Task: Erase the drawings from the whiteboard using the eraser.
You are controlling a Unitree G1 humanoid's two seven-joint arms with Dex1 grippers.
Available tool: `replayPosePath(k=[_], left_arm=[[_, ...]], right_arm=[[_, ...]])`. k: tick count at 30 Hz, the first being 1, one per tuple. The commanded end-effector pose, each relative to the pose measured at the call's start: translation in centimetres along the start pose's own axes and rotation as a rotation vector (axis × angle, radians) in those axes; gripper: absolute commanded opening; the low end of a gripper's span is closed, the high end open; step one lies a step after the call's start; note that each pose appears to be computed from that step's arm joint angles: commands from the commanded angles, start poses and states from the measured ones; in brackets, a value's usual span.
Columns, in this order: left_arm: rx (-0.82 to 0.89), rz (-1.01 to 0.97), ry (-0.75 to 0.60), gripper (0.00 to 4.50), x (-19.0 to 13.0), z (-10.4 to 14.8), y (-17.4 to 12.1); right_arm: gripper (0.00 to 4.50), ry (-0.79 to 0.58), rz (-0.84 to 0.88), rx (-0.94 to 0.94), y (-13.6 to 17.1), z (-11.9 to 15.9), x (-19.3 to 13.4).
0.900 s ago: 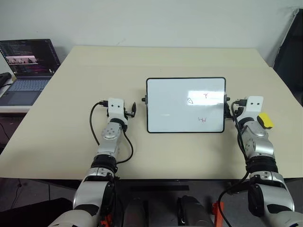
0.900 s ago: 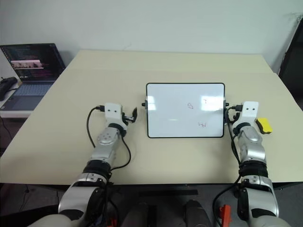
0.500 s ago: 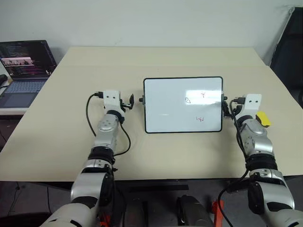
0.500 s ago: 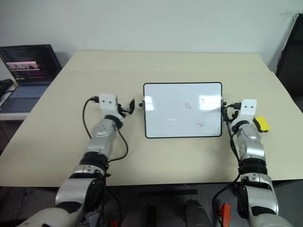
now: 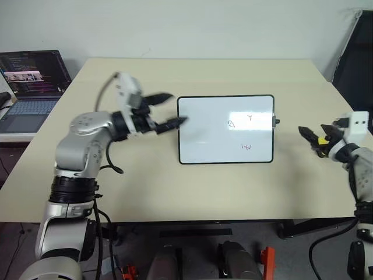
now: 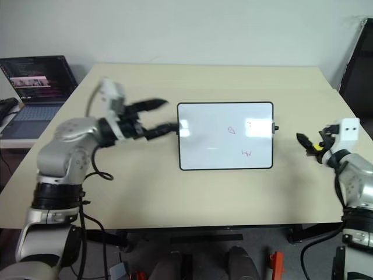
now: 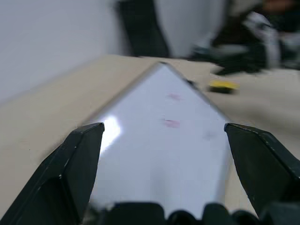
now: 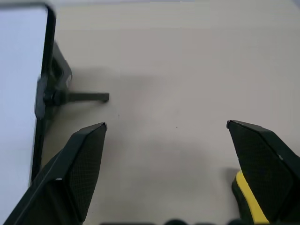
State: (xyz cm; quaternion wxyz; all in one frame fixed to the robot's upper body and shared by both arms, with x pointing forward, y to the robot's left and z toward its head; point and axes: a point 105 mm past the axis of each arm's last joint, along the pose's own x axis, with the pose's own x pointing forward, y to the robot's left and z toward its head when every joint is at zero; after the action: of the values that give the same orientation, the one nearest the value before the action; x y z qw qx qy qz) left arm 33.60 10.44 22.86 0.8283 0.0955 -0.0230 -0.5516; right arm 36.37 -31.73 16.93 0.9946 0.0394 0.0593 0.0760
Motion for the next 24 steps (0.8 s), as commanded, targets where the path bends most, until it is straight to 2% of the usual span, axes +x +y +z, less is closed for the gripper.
replayPosePath(k=[1, 5, 8, 11, 24], left_arm=[[-0.062, -0.13, -0.033, 4.5, 4.0, 0.4, -3.3], [-0.055, -0.188, -0.009, 4.5, 7.4, -0.8, -5.8], [-0.049, -0.246, -0.041, 4.5, 8.8, -0.4, -7.6], [-0.06, -0.282, -0.057, 4.5, 9.1, -0.1, -8.7], [-0.055, -0.245, -0.032, 4.5, 8.4, -0.8, -8.6]], right_arm=[[4.48, 0.053, -0.089, -0.044, -2.8, 0.7, -0.6], [4.48, 0.119, -0.126, -0.07, -4.5, 0.0, -0.4], [4.48, 0.151, -0.139, -0.045, -5.0, -0.3, 0.2], [4.48, 0.197, -0.152, -0.049, -5.3, -0.9, 0.8], [4.48, 0.297, -0.201, -0.053, -6.2, -2.5, 1.7]])
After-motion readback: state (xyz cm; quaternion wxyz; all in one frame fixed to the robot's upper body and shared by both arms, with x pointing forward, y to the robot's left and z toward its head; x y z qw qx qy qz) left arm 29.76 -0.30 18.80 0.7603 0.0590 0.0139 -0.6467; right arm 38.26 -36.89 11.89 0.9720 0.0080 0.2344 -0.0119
